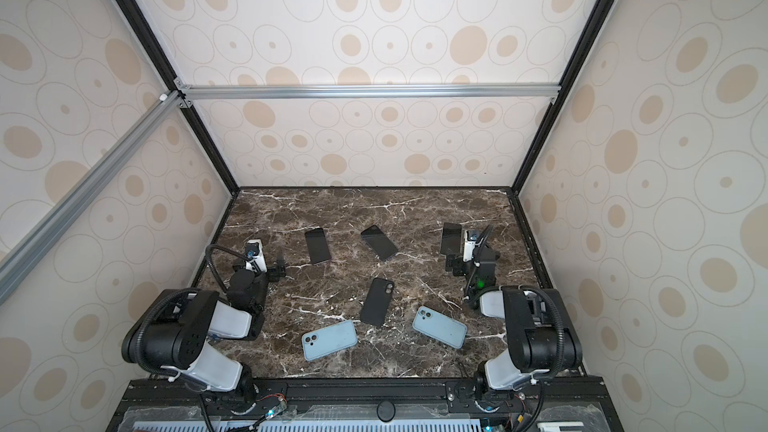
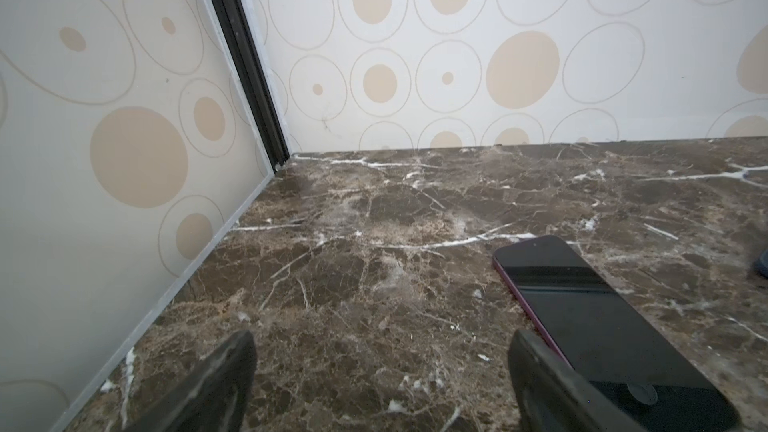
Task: Put the phone into the phone case
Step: 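Reach the right gripper to the blue-framed phone while the left arm moves forward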
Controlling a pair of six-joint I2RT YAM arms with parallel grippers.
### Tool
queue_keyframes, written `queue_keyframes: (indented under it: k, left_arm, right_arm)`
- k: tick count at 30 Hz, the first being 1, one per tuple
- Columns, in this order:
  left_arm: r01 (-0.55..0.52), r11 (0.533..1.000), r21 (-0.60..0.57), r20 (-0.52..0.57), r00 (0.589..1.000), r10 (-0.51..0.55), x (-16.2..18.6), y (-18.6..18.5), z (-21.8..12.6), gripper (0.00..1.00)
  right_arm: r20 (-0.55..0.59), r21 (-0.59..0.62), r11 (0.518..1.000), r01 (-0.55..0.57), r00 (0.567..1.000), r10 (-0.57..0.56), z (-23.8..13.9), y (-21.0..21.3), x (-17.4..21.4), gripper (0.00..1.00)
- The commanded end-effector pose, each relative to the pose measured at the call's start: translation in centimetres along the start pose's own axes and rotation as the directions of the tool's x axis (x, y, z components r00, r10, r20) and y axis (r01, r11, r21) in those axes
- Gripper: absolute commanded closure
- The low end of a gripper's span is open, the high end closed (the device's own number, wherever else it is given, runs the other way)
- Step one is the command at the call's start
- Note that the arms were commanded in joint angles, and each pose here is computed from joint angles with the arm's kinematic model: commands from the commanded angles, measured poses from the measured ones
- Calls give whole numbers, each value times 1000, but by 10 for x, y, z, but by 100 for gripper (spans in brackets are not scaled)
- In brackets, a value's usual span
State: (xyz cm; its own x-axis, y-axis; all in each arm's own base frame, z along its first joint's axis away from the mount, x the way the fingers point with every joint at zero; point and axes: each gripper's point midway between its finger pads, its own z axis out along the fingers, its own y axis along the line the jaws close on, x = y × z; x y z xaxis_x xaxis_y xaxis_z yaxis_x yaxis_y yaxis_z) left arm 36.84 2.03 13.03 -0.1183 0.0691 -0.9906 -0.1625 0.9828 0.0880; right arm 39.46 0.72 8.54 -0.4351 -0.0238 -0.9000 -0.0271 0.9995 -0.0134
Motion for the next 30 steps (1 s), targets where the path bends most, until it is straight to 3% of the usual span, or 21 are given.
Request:
queue_keyframes:
  k: [1, 5, 9, 14, 17, 21, 26, 30]
  left_arm:
    - [48, 997, -55, 69, 997, -44, -44, 13, -5, 7]
    - [203, 978, -36, 133, 971, -197, -107, 19, -14, 13]
    - [337, 930, 148, 49, 937, -347, -167, -11, -13, 16]
    - [311, 864, 395, -129, 950, -283, -209, -71, -24, 13]
    - [276, 815, 509, -182, 960, -211, -207, -97, -44, 14]
    - [231, 743, 628, -162, 973, -165, -186, -115, -74, 14]
    - [204, 749, 630, -152, 979, -139, -156, -112, -89, 15]
    - [185, 780, 597, -177, 979, -97, -142, -107, -87, 14]
  right_arm:
    - [-39, 12, 1000, -26, 999, 26, -15, -2, -33, 7]
    - [-86, -79, 988, -130, 989, 123, -37, 17, -72, 13]
    - [-130, -203, 974, -96, 989, 71, -59, 66, -103, 13]
    - [-172, -352, 935, 50, 978, -117, -82, 143, -120, 13]
    - [-233, -407, 910, 76, 955, -184, -85, 176, -117, 13]
    - [-345, -433, 898, 81, 905, -248, -76, 204, -98, 13]
    - [-415, -459, 884, 84, 860, -297, -58, 228, -78, 13]
    - [-478, -453, 887, 90, 816, -327, -39, 236, -65, 14]
